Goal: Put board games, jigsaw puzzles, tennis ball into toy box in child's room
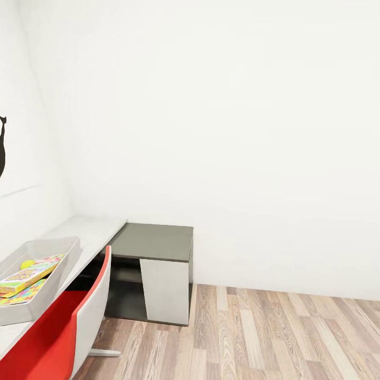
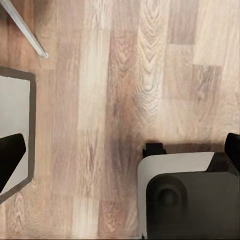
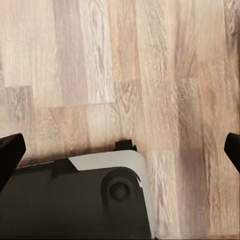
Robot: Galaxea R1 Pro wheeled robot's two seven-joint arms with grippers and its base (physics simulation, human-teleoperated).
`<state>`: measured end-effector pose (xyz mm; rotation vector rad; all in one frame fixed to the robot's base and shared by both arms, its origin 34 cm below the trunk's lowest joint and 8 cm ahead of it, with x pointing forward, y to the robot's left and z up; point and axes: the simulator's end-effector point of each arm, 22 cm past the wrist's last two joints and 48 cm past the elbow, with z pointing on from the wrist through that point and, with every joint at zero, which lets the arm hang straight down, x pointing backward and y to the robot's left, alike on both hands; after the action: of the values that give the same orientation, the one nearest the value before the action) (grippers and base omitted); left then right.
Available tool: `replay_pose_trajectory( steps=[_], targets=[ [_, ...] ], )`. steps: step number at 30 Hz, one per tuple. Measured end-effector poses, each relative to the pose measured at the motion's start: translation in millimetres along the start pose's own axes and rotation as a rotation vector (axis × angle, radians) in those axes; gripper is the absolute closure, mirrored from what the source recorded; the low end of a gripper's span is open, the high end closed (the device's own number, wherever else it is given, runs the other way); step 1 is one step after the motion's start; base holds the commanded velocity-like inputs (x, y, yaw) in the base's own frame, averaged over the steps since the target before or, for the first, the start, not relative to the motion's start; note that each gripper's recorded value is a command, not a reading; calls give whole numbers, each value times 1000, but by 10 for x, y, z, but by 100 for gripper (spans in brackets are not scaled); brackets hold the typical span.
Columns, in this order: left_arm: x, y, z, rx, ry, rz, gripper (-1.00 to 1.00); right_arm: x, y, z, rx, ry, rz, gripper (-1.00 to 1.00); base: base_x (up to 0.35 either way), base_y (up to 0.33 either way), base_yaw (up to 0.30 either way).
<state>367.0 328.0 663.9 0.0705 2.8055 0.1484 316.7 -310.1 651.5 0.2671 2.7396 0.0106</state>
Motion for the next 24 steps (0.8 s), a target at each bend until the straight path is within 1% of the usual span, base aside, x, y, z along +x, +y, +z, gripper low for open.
replay_pose_trajectory(
  steps=[4,5,7,12,17,21,24],
  targets=[
    [546,9,-19,-9,45,6,-100,348,5,-22,5,66,1,-100,0,0,0],
    [606,8,-24,-9,52,7,-100,391,7,-27,7,75,3,-100,0,0,0],
    [851,-12,-47,-7,82,10,-100,523,4,-43,10,101,5,-100,0,0,0],
    [1248,-94,-100,4,136,13,-100,616,-1,-57,13,121,3,-100,0,0,0],
    [1382,-112,-120,7,154,16,-100,646,-4,-59,19,128,2,-100,0,0,0],
    [1370,-78,-115,2,145,11,-100,669,-26,-60,27,133,4,-100,0,0,0],
    [1350,-95,-110,4,134,7,-100,684,-35,-60,30,137,5,-100,0,0,0]
  ],
)
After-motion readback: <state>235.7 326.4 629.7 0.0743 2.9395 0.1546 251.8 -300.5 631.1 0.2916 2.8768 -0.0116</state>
